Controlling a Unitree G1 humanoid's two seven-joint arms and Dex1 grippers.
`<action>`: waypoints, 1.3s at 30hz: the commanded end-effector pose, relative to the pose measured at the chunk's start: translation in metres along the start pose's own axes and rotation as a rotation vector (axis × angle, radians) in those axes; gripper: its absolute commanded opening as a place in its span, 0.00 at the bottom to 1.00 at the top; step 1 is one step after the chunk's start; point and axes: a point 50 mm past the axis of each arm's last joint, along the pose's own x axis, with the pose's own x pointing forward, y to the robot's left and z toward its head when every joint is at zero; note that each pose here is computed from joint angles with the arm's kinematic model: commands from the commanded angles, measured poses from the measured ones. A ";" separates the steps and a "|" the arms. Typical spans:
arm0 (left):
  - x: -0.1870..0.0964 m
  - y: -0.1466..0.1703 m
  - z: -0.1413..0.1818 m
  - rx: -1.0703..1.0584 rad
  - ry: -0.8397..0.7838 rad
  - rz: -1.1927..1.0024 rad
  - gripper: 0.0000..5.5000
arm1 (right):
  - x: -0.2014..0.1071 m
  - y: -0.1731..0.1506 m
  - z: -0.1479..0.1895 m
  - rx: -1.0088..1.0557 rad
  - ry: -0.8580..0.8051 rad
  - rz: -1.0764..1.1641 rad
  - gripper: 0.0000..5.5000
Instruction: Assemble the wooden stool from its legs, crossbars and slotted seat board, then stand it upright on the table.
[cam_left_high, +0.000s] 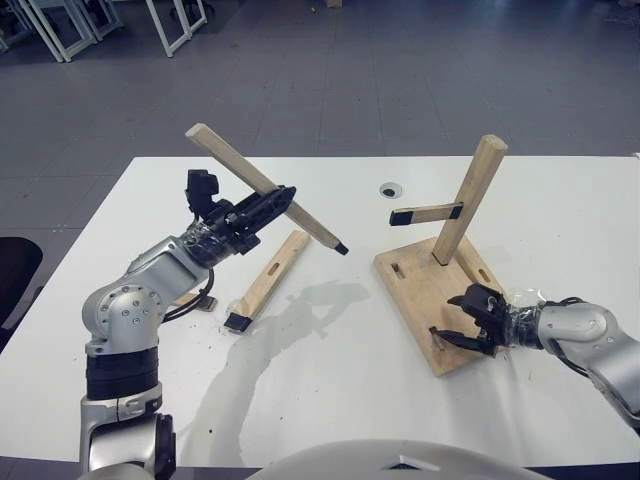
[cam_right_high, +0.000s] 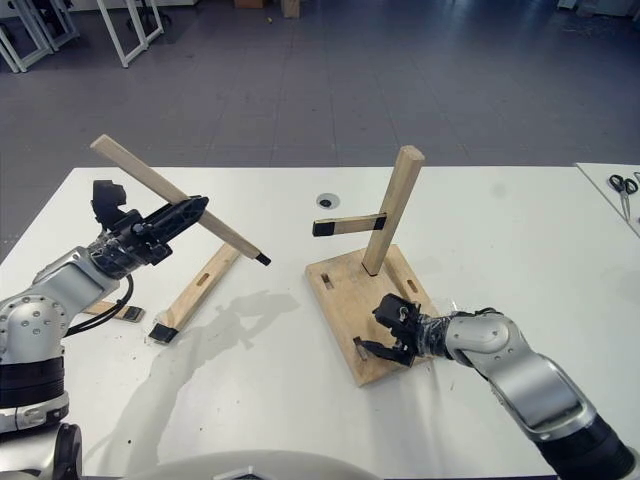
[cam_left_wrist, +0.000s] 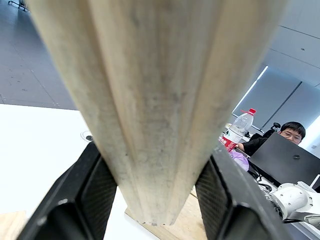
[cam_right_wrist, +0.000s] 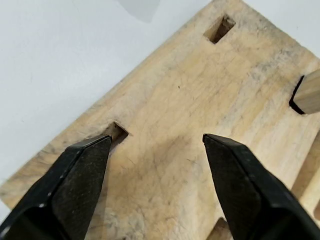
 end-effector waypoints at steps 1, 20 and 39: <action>0.002 -0.002 -0.004 0.025 0.016 -0.005 0.38 | 0.004 0.003 0.001 -0.127 0.060 -0.002 0.61; 0.014 -0.021 -0.026 0.198 0.096 -0.045 0.38 | 0.045 0.026 0.015 -0.705 0.009 0.138 0.61; 0.007 -0.009 -0.054 0.274 0.198 -0.001 0.38 | 0.042 0.034 0.036 -0.805 -0.136 0.151 0.61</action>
